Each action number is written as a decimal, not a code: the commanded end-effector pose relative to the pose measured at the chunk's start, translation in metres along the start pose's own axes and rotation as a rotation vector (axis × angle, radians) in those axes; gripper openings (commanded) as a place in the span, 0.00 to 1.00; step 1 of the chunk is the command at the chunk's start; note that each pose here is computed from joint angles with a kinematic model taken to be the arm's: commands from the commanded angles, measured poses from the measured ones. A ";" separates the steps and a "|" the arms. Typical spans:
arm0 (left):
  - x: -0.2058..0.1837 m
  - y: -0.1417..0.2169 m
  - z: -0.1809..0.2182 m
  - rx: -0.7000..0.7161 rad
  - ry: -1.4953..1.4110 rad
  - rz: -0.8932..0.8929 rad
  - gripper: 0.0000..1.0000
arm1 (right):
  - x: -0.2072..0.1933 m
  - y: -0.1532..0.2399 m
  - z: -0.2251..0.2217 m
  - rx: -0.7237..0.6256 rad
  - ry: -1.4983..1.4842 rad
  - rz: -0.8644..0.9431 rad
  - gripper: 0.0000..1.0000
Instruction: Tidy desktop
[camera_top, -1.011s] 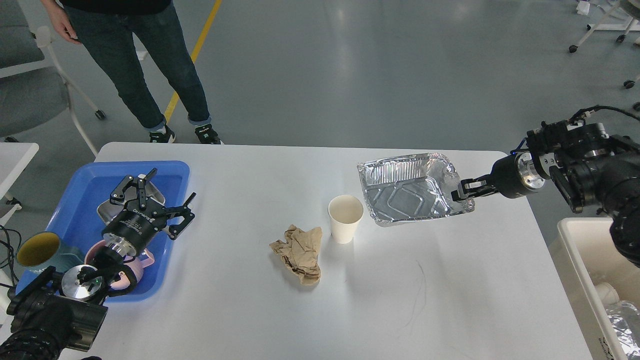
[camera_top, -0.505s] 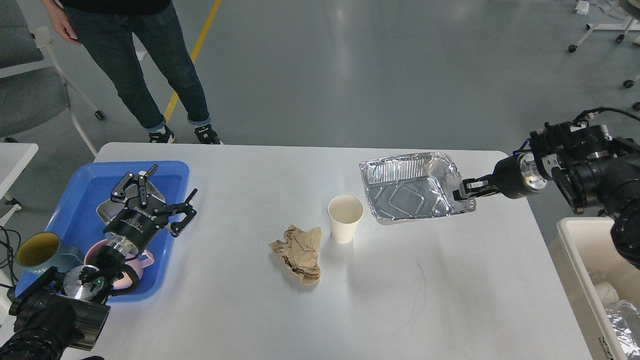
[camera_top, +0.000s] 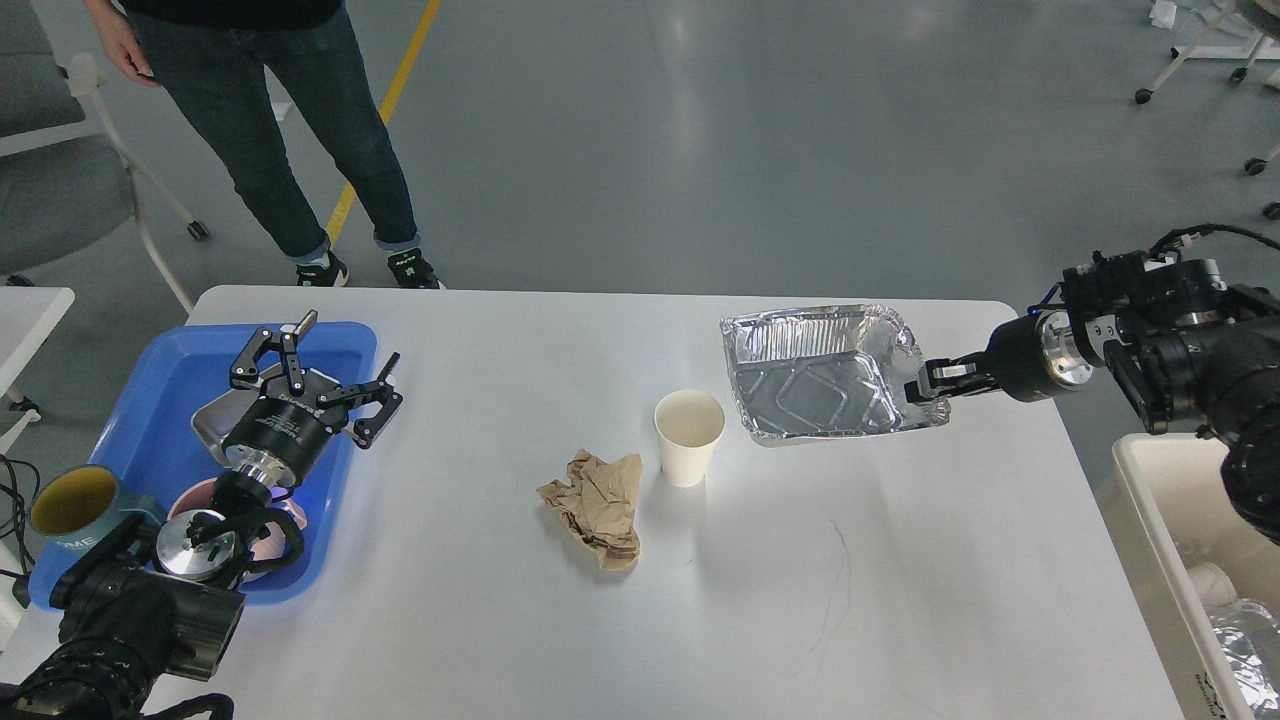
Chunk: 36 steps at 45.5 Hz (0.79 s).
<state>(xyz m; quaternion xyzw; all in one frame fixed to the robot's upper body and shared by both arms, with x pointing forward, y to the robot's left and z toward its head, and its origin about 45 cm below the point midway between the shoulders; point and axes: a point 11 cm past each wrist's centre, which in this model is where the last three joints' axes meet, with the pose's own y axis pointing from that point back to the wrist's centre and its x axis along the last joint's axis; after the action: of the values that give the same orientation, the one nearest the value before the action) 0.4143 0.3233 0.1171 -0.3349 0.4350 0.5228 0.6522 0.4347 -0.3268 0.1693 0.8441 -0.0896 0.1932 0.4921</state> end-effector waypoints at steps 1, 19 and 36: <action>-0.003 -0.005 0.014 -0.013 -0.041 0.021 0.97 | -0.001 -0.001 0.000 0.008 -0.013 0.009 0.00; -0.029 -0.024 0.042 0.079 -0.270 0.004 0.97 | 0.014 0.007 -0.002 0.007 -0.006 0.061 0.00; -0.053 -0.040 0.071 0.291 -0.664 0.062 0.97 | 0.019 0.009 -0.004 0.014 -0.006 0.079 0.00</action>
<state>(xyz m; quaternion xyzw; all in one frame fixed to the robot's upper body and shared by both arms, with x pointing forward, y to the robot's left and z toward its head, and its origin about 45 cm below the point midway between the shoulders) 0.4619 0.3506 0.1837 -0.1549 0.3273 0.5617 0.7439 0.4466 -0.3276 0.1845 0.8444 -0.1220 0.2072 0.4787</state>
